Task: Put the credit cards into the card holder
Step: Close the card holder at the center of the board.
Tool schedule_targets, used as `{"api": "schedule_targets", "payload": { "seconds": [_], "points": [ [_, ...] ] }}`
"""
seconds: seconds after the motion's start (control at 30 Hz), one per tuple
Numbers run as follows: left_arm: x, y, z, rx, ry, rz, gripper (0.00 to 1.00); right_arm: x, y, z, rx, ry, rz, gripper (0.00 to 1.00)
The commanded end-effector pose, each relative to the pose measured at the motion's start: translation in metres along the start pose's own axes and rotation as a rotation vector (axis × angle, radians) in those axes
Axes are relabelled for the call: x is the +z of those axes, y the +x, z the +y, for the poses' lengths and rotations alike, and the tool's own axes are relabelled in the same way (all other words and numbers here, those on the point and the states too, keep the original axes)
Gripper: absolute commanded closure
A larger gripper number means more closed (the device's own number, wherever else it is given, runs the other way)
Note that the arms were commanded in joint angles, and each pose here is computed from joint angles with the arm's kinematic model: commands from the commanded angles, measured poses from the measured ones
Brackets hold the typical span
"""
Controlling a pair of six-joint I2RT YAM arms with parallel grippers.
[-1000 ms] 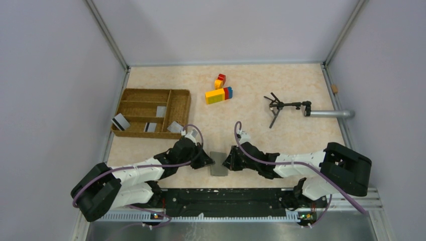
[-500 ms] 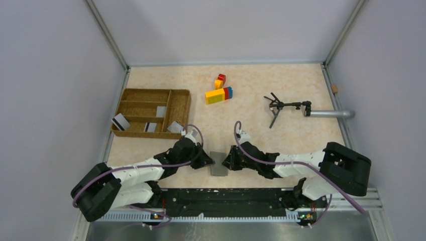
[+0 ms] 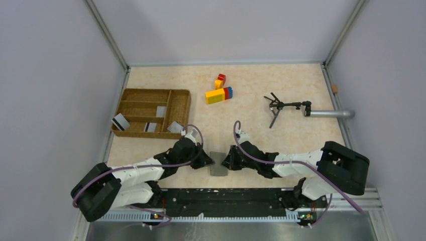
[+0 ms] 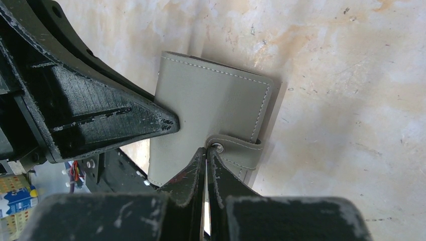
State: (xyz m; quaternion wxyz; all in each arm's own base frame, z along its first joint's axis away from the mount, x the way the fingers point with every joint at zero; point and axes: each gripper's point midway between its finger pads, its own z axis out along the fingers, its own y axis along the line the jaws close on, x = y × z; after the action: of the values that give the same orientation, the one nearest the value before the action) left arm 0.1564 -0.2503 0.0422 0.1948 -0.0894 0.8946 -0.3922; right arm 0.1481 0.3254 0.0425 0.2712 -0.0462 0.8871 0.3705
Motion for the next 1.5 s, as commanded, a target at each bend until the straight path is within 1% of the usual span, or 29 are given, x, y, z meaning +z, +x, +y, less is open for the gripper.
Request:
{"api": "schedule_targets", "payload": {
  "seconds": [0.0, 0.73, 1.47],
  "points": [
    [-0.001, -0.001, 0.007, 0.025, -0.034, -0.004, 1.0, 0.005, -0.016, 0.009, 0.014, -0.027, -0.048, 1.0],
    [-0.001, -0.001, 0.008, 0.029, -0.038, -0.004, 1.0, 0.015, -0.01, -0.027, 0.089, 0.045, -0.029, 1.0],
    [-0.002, -0.001, 0.009, 0.051, -0.04, -0.002, 1.0, 0.026, 0.014, -0.08, 0.235, 0.171, 0.05, 1.0]
  ]
}}
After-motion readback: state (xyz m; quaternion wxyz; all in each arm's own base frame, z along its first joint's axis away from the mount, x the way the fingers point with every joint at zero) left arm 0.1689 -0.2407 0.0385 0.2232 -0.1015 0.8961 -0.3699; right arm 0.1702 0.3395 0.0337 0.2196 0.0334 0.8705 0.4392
